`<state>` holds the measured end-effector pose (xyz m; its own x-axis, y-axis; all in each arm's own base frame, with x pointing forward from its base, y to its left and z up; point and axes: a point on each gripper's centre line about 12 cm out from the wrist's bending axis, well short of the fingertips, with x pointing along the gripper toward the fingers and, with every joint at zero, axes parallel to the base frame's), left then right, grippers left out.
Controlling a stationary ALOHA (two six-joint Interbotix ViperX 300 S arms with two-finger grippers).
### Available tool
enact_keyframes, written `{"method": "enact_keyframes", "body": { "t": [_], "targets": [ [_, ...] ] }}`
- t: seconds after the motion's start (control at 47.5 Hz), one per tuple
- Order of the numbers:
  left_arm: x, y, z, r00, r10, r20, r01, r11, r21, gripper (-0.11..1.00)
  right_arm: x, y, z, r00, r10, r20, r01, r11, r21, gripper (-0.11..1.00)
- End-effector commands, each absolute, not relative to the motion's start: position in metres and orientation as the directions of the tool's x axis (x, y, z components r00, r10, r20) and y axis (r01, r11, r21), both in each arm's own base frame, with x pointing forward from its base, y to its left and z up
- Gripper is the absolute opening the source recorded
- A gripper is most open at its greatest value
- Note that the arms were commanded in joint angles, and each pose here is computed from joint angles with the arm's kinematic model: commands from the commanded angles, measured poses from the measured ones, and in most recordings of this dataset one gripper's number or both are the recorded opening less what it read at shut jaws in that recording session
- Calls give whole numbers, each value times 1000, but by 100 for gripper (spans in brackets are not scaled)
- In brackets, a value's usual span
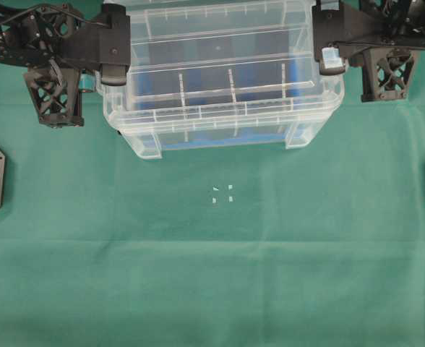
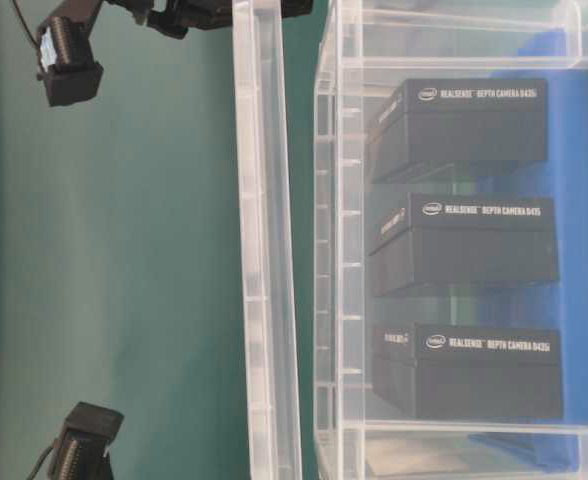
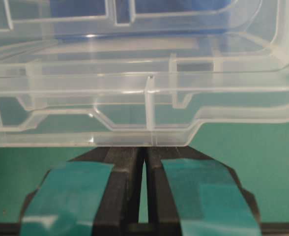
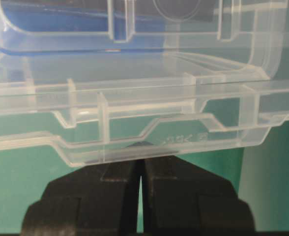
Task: Clamp the lid of the box with both arms, then lift and open it.
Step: 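Lift the clamped lid upward off the box with both grippers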
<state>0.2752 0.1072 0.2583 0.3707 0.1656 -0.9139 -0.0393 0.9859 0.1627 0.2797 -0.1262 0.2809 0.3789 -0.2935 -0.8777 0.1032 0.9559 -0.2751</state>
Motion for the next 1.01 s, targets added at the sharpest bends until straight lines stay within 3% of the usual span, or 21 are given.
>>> {"method": "enact_keyframes", "body": {
  "t": [0.0,0.589,0.988],
  "targets": [
    [291,104,294,474,186,-861,-36,981,191,1,298,-110,308,477,-282,-832,84,957,-276,0],
    [289,85,302,471,156,-868,-20,986,167,1,296,-93,312,479,-259,-839,72,964,-256,0],
    [291,62,301,467,116,-877,-3,992,130,1,299,-58,312,475,-205,-856,65,978,-199,0]
  ]
}}
